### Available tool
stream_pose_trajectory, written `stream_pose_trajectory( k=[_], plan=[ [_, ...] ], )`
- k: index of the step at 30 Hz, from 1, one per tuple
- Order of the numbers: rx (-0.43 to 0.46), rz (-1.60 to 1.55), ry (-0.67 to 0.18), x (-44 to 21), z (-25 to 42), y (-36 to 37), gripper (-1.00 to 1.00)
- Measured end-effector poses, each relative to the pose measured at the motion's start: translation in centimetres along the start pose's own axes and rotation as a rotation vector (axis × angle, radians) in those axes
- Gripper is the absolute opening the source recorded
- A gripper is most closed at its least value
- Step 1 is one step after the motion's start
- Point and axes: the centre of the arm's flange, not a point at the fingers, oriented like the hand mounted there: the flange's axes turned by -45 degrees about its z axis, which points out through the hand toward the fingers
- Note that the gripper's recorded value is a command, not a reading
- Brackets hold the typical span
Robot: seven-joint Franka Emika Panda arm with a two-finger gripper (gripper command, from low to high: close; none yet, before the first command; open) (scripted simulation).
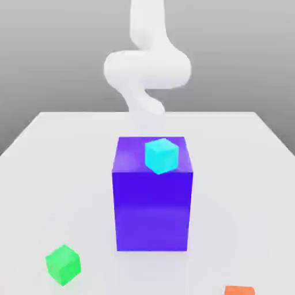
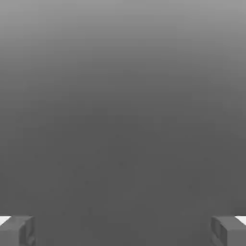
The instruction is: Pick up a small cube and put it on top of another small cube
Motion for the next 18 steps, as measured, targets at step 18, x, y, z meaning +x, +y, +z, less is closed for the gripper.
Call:
stream_pose_trajectory(
  k=[18],
  plan=[
    [0.042,-0.106,-0.388,-5.1,27.0,17.0,0.0]
  ],
)
